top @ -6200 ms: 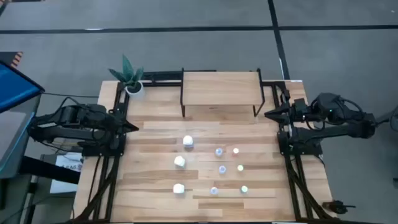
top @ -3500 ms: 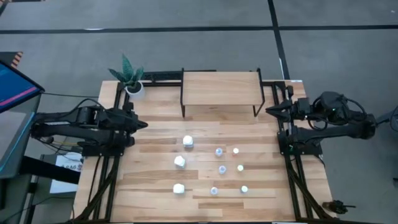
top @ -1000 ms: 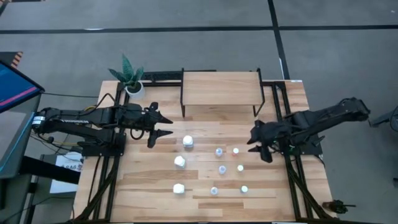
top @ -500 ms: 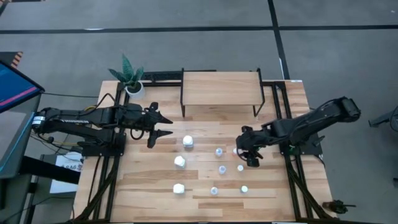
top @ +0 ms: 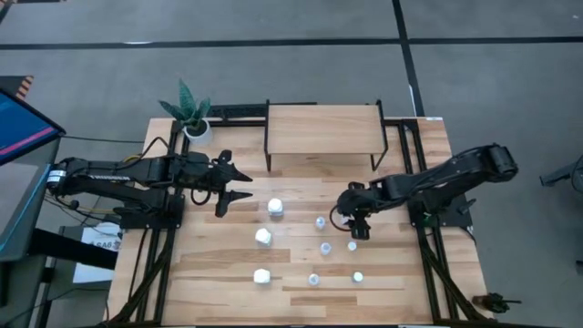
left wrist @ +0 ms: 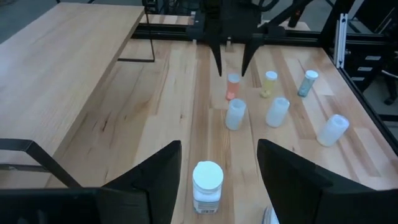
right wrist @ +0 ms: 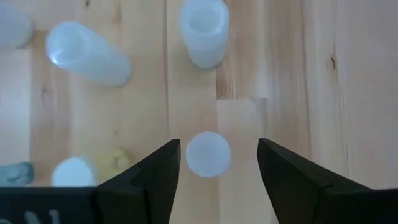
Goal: Pick and place medicine bottles onto shelf by color
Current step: Put the pink pill bottle on the shelf
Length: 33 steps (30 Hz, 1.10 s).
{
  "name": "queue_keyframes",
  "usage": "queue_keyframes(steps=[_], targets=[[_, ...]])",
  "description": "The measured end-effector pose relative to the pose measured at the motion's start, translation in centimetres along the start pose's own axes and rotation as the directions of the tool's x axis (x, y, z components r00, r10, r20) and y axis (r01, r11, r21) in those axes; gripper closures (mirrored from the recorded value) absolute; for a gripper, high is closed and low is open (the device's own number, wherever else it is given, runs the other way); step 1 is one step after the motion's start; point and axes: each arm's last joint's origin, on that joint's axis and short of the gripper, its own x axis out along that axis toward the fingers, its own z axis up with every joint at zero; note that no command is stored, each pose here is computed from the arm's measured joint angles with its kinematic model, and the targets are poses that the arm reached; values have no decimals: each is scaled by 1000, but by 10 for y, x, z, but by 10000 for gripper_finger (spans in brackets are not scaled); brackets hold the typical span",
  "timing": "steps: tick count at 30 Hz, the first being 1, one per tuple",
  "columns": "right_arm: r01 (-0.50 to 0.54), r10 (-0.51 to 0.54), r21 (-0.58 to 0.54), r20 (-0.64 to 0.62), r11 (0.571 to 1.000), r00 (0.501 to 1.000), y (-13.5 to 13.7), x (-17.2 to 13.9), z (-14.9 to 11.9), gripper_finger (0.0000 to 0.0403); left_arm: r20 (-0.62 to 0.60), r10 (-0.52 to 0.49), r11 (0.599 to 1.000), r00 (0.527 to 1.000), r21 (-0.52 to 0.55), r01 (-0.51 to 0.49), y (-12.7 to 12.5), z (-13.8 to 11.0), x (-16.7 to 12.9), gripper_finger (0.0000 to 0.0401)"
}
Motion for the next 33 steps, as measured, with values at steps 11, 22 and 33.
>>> queue_keyframes(steps=[11, 22, 33], targets=[[7, -7, -2, -42, 1000, 999, 1, 12, 0, 163, 0, 0, 1000, 1000, 0, 0, 0, 0, 0, 202], [15, -15, -2, -94, 1000, 995, 1, 26, -1, 163, -4, 0, 1000, 1000, 0, 0, 0, 0, 0, 202], [11, -11, -3, -75, 1000, 997, 1, 22, 0, 176, -5, 0, 1000, 1000, 0, 0, 0, -1, 0, 202]])
